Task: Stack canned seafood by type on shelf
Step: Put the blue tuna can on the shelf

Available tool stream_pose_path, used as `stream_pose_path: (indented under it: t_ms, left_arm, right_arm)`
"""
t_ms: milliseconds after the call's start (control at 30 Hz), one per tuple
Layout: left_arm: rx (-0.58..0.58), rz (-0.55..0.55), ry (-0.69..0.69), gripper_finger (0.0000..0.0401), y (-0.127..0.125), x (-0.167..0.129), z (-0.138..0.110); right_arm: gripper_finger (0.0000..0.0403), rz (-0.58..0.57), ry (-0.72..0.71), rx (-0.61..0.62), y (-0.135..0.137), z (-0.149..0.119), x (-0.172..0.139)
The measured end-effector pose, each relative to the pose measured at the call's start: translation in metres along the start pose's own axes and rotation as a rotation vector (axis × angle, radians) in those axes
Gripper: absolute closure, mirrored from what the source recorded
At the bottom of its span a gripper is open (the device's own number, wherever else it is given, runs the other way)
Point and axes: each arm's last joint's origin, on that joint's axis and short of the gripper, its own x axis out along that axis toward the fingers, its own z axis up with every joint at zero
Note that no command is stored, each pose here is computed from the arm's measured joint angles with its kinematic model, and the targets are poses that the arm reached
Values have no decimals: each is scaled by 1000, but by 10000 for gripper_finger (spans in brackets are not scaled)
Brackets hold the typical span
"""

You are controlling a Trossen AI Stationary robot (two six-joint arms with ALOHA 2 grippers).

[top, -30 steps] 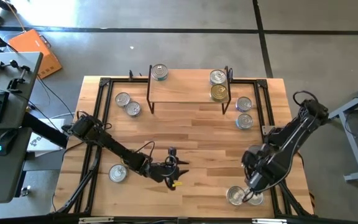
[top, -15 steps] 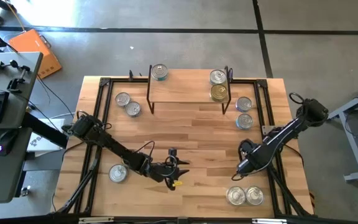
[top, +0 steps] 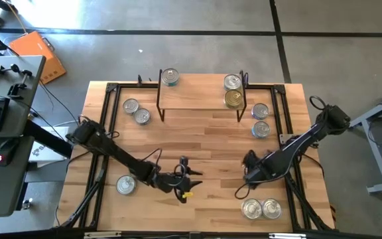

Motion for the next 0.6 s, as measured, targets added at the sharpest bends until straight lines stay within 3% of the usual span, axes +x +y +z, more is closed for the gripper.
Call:
stream_pose_path:
  t_ms: [133, 233, 433, 600]
  left_arm:
    - [-10, -18, -37, 266, 1, -9, 11]
    - [10, -24, -59, 266, 1, -15, 18]
    - [27, -24, -100, 266, 7, -27, 32]
    - [10, -28, -84, 266, 14, -36, 38]
  right_arm:
    - [402, 200, -134, -1, 21, 17, 0]
    - [403, 285, -238, -43, 35, 29, 5]
    - [403, 387, -390, -45, 55, 54, 19]
    - [403, 383, -603, -87, 62, 54, 7]
